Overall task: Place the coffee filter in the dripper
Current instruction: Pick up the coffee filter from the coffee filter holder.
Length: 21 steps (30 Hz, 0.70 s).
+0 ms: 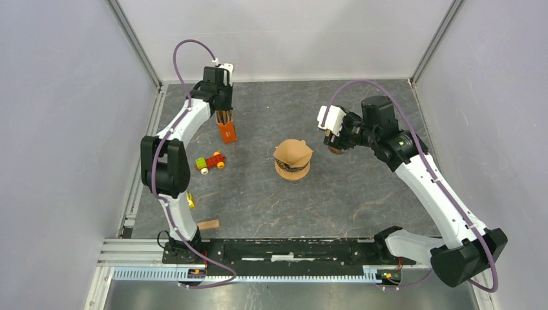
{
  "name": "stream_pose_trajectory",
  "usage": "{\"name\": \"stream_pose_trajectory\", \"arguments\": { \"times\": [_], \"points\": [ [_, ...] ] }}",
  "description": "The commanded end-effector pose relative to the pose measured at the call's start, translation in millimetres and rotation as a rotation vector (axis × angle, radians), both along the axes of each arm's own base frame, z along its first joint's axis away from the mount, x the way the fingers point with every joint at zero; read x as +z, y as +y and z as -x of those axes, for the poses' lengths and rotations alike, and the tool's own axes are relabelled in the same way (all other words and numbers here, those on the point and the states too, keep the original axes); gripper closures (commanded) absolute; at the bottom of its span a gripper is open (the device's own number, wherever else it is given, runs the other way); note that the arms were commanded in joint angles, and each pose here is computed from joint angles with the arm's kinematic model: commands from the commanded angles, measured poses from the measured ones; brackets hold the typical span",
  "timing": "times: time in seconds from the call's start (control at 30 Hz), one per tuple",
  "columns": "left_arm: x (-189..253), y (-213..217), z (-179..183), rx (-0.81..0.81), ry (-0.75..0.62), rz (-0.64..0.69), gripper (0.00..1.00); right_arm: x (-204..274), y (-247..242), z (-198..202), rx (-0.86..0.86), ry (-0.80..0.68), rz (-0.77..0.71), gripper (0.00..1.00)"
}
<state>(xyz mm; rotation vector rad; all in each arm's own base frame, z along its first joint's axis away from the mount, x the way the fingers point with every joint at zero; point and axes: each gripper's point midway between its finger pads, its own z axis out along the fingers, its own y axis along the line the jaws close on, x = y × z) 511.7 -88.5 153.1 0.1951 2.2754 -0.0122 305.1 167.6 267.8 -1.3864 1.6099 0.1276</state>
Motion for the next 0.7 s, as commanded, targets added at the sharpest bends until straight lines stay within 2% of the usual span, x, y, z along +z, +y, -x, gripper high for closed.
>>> {"name": "stream_pose_trajectory", "arguments": {
  "times": [0.0,0.17,0.5,0.67],
  "points": [
    [6.3,0.8,-6.5,0.016,-0.024,0.028,0.89,4.7,0.3,0.5,-0.004,-0.015,-0.014,0.35],
    [15.3,0.4,-6.4,0.014,-0.036,0.041,0.98,8.0,0.0,0.3,-0.007,-0.02,-0.015,0.35],
    [86.3,-4.9,5.5,-0.017,-0.145,0.097,0.98,13.4,-1.4,0.3,-0.013,-0.029,-0.015,0.35],
    [104.9,-2.1,12.5,-0.021,-0.177,0.088,0.98,10.1,-0.7,0.6,-0.008,-0.022,-0.012,0.35]
  ]
}}
